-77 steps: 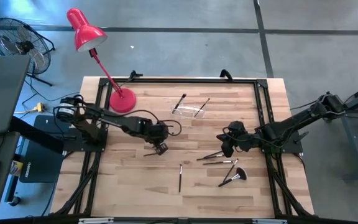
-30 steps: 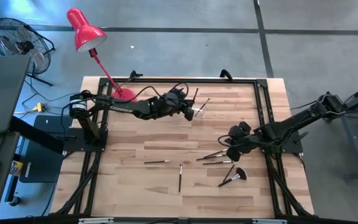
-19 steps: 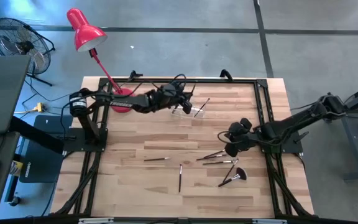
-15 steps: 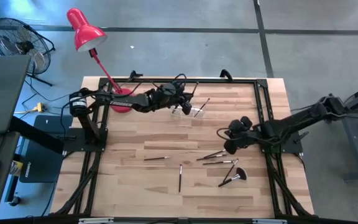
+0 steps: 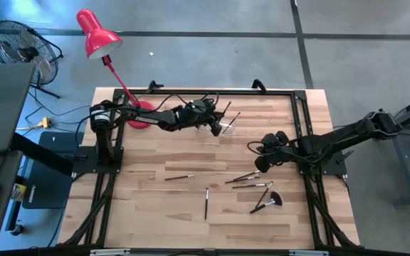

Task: Put items in baskets/containers
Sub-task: Put the eyeshadow brush into the transparent organizer, then put the highlighter brush into the transparent organizer

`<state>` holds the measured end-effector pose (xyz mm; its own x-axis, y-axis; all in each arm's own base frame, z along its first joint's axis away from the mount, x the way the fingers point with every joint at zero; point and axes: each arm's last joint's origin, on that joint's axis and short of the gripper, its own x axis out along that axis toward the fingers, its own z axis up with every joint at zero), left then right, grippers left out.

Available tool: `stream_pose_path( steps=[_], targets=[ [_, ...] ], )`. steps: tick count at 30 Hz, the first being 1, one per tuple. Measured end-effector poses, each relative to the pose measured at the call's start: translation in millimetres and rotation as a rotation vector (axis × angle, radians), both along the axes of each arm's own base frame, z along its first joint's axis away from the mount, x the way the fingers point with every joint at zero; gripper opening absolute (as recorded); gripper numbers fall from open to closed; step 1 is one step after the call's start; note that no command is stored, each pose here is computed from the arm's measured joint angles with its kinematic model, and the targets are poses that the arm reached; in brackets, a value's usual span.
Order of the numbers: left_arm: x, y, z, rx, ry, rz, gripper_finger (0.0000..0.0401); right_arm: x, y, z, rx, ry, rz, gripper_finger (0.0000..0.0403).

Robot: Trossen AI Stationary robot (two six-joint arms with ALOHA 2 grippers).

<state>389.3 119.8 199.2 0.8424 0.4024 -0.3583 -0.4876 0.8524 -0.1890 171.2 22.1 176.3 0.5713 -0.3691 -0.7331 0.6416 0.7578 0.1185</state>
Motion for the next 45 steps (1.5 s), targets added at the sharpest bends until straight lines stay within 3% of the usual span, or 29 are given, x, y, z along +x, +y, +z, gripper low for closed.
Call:
stream_pose_path(
  steps=[13, 23, 45],
  targets=[
    [-2.8, 0.6, -6.9, 0.018, 0.077, 0.04, 0.0008, 0.8, -0.3, 0.8, -0.01, -0.016, -0.015, 0.0001],
    [-4.2, 0.6, -9.6, 0.016, 0.109, 0.054, 0.0057, 0.8, -0.7, 1.0, -0.022, -0.019, -0.023, 0.0001],
    [-3.3, 0.8, -7.6, 0.017, 0.101, 0.053, 0.0062, 0.8, -1.0, 1.2, -0.032, -0.022, -0.03, 0.0006]
  ],
)
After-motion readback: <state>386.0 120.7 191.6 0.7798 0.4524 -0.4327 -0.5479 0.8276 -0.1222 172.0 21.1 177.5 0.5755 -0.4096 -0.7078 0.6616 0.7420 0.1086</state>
